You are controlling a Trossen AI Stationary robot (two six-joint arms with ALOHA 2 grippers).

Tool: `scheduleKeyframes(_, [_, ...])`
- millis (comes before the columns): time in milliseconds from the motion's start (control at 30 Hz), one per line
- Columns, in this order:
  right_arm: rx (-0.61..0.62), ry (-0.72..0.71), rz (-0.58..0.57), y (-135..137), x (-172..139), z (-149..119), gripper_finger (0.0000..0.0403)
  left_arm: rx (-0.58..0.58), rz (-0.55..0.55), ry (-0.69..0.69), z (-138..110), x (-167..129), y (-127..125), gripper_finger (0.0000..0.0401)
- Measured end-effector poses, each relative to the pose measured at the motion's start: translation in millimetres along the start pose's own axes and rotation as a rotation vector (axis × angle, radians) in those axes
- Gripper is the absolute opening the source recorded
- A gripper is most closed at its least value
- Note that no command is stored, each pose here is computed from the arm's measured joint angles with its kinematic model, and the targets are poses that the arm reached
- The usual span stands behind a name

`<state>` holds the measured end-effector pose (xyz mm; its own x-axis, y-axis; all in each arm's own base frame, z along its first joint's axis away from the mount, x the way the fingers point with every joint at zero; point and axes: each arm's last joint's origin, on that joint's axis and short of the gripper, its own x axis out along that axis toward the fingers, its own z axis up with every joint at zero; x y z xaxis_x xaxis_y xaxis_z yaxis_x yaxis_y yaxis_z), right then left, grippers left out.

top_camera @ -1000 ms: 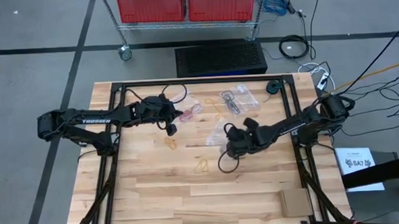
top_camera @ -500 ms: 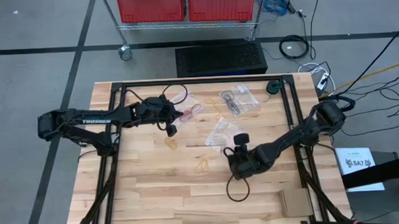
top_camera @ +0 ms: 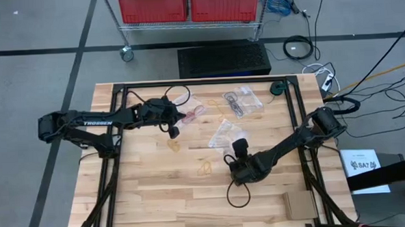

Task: Sort rubber bands
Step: Open the zip bag

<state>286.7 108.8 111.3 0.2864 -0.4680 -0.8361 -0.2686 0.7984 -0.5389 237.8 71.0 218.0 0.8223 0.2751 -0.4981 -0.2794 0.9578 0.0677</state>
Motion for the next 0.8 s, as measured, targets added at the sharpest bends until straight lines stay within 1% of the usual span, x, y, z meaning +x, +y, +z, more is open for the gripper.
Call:
scheduleKeyframes(133, [0.014, -0.034, 0.004, -8.8, 7.2, 5.1, 0.007, 0.0, -0.004, 0.0, 0.0, 0.0, -0.3, 0.0002])
scheduleKeyframes(233, [0.048, -0.06, 0.024, -16.4, 13.1, 8.9, 0.0022, 0.0, -0.011, -0.001, 0.1, 0.0, -0.6, 0.0002])
scheduleKeyframes(267, [0.065, -0.071, 0.029, -18.5, 14.6, 10.3, 0.0011, 0.0, -0.012, -0.001, 0.0, 0.0, -0.6, 0.0002])
scheduleKeyframes(367, [0.126, -0.107, 0.027, -24.2, 14.0, 16.8, 0.0007, 0.002, -0.013, -0.002, 0.2, 0.0, -0.6, 0.0002])
scheduleKeyframes(433, [0.153, -0.108, 0.052, -29.3, 8.6, 23.8, 0.0003, 0.002, -0.012, -0.012, 1.1, 0.0, -0.5, 0.0002])
scheduleKeyframes(500, [0.201, -0.131, 0.078, -36.2, -1.4, 35.3, 0.0001, 0.002, -0.012, -0.018, 1.7, 0.0, -0.7, 0.0002])
scheduleKeyframes(633, [0.265, -0.19, 0.101, -56.4, -33.6, 56.4, 0.0001, 0.018, -0.031, -0.023, 2.3, -0.2, -5.3, 0.0002])
scheduleKeyframes(733, [0.308, -0.22, 0.129, -69.5, -54.9, 66.5, 0.0, 0.025, -0.096, -0.06, 5.8, -0.6, -10.4, 0.0002])
scheduleKeyframes(800, [0.339, -0.254, 0.131, -78.5, -68.5, 71.0, 0.0, 0.029, -0.184, -0.092, 8.6, -1.4, -15.3, 0.0002])
